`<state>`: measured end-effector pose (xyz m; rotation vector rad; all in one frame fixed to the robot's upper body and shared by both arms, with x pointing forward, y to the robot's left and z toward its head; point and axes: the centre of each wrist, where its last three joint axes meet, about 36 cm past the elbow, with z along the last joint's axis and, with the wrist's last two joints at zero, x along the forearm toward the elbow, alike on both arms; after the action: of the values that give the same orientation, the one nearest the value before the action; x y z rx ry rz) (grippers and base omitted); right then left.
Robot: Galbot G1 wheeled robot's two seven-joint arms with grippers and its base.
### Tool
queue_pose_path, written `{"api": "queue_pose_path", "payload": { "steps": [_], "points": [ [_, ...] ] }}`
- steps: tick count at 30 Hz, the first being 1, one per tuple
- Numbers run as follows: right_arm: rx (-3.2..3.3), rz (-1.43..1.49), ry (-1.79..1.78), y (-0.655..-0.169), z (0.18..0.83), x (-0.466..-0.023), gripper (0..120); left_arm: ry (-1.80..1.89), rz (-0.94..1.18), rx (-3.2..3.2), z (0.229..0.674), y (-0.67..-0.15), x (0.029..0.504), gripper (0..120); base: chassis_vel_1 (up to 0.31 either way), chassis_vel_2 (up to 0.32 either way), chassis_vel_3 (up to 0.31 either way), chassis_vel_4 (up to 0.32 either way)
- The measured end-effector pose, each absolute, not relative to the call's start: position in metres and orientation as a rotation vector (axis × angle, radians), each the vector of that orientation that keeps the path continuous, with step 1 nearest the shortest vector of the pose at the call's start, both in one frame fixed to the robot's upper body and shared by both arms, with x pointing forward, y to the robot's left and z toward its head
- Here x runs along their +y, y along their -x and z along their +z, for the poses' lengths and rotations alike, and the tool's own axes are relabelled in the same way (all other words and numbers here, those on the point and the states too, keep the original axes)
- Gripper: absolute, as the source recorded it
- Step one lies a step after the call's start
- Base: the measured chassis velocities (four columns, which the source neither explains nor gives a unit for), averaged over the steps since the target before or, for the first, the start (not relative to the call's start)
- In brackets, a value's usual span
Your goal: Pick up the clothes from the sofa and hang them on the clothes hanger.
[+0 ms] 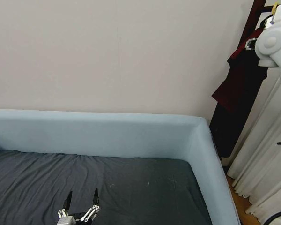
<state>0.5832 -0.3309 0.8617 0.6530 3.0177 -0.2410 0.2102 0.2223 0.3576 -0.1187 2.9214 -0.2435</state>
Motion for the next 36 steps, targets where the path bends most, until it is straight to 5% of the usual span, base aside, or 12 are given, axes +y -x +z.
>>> {"api": "queue_pose_path", "payload": {
  "steps": [7,18,36],
  "points": [
    [2.879,-0.216,-0.298,-0.520,0.820,-0.355,100,0.079,-0.249,2.942,0.353,-0.205,0.216,100,0.000,0.000,0.000,0.000],
    [2.884,-0.224,0.213,-0.433,0.715,-0.313,100,0.038,-0.263,2.963,0.344,-0.199,0.205,100,0.000,0.000,0.000,0.000],
    [3.024,-0.099,0.102,-0.396,0.526,-0.312,100,-0.036,-0.233,2.971,0.332,-0.190,0.200,100,0.000,0.000,0.000,0.000]
  ]
}}
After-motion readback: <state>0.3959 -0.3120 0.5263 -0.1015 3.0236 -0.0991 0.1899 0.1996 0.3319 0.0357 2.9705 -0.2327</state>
